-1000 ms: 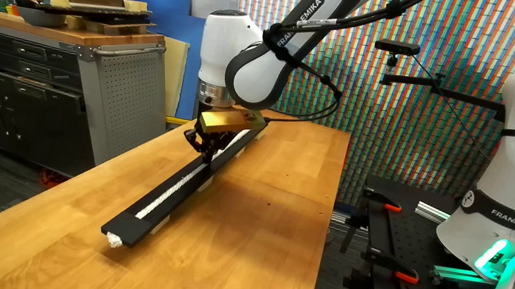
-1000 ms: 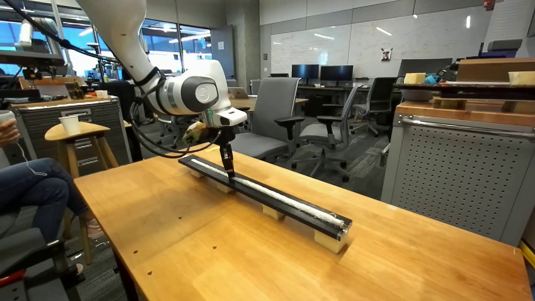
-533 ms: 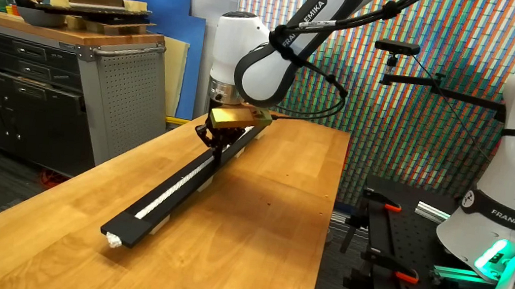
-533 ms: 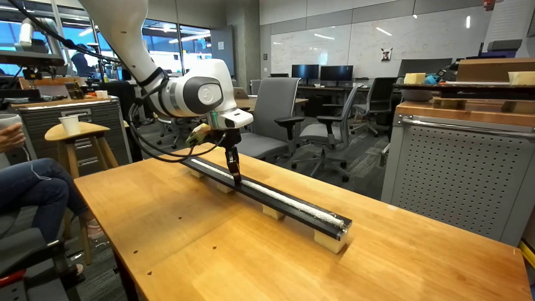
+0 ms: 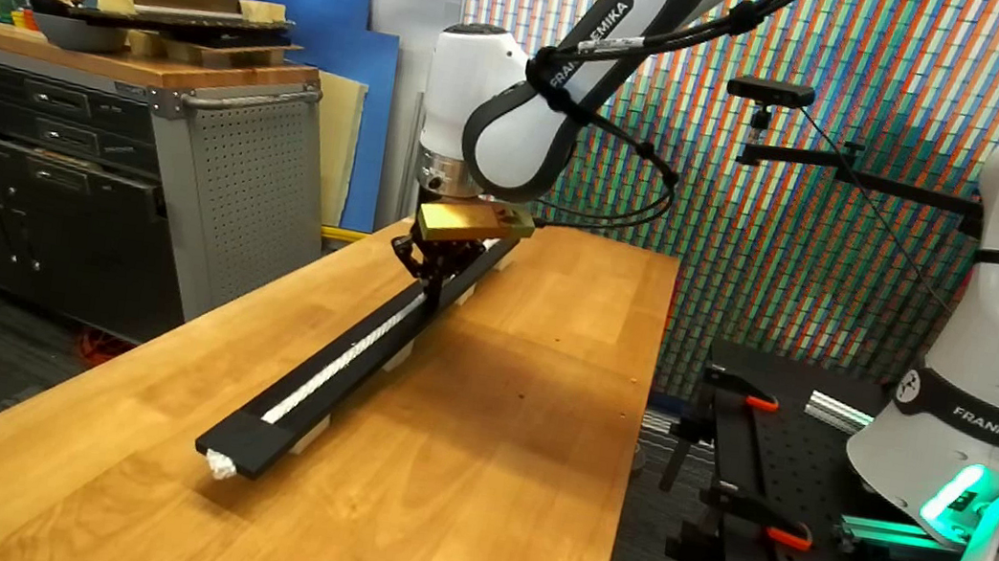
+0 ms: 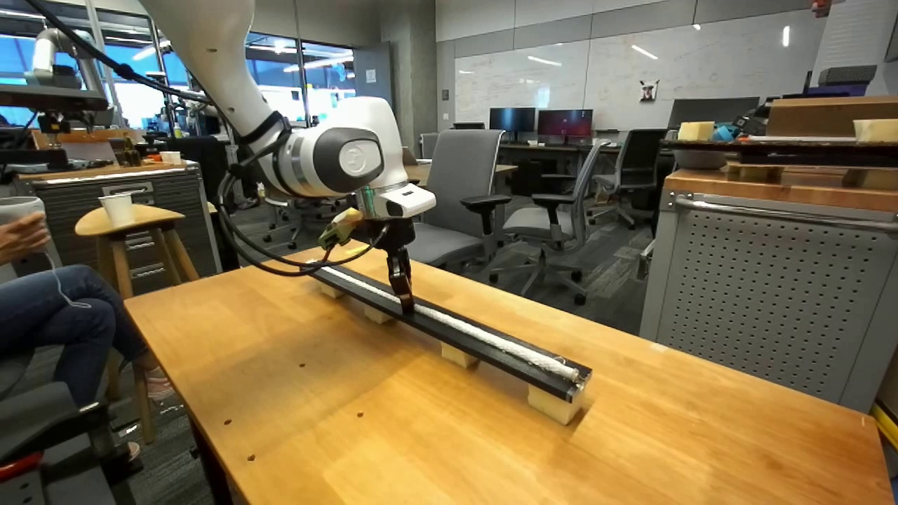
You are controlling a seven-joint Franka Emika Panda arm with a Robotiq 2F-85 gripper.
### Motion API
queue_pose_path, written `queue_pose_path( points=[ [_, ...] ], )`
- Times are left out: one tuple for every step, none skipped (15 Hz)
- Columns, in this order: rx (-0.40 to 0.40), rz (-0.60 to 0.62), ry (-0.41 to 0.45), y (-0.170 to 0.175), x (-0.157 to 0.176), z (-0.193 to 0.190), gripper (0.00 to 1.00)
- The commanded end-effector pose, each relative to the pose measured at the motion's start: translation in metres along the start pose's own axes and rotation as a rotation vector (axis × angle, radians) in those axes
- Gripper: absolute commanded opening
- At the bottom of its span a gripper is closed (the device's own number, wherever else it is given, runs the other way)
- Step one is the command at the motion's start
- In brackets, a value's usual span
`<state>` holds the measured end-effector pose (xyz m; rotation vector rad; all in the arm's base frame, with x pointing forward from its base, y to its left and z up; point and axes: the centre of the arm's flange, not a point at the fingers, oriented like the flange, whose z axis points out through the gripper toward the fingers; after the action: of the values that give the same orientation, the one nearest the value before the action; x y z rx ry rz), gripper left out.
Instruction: Put the rope in the groove then press down on the rope
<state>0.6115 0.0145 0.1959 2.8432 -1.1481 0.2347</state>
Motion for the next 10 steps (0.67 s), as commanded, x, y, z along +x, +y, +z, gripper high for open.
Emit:
queue_pose_path(
  points=[
    [0.007, 0.042, -0.002, 0.0185, 0.0081, -0.0021, 0.09],
    [0.009, 0.048, -0.003, 0.0193, 0.0091, -0.0023, 0.09],
    [0.010, 0.053, -0.003, 0.0203, 0.0102, -0.0028, 0.08],
    [0.010, 0.055, -0.002, 0.0210, 0.0102, -0.0039, 0.08],
    [0.010, 0.055, 0.001, 0.0213, 0.0097, -0.0052, 0.08],
    [0.009, 0.056, 0.006, 0.0218, 0.0097, -0.0065, 0.08],
    [0.007, 0.059, 0.008, 0.0229, 0.0103, -0.0075, 0.08],
    [0.007, 0.060, 0.009, 0.0239, 0.0109, -0.0082, 0.10],
    [0.008, 0.059, 0.011, 0.0246, 0.0103, -0.0093, 0.09],
    [0.009, 0.058, 0.012, 0.0249, 0.0099, -0.0103, 0.09]
  ],
)
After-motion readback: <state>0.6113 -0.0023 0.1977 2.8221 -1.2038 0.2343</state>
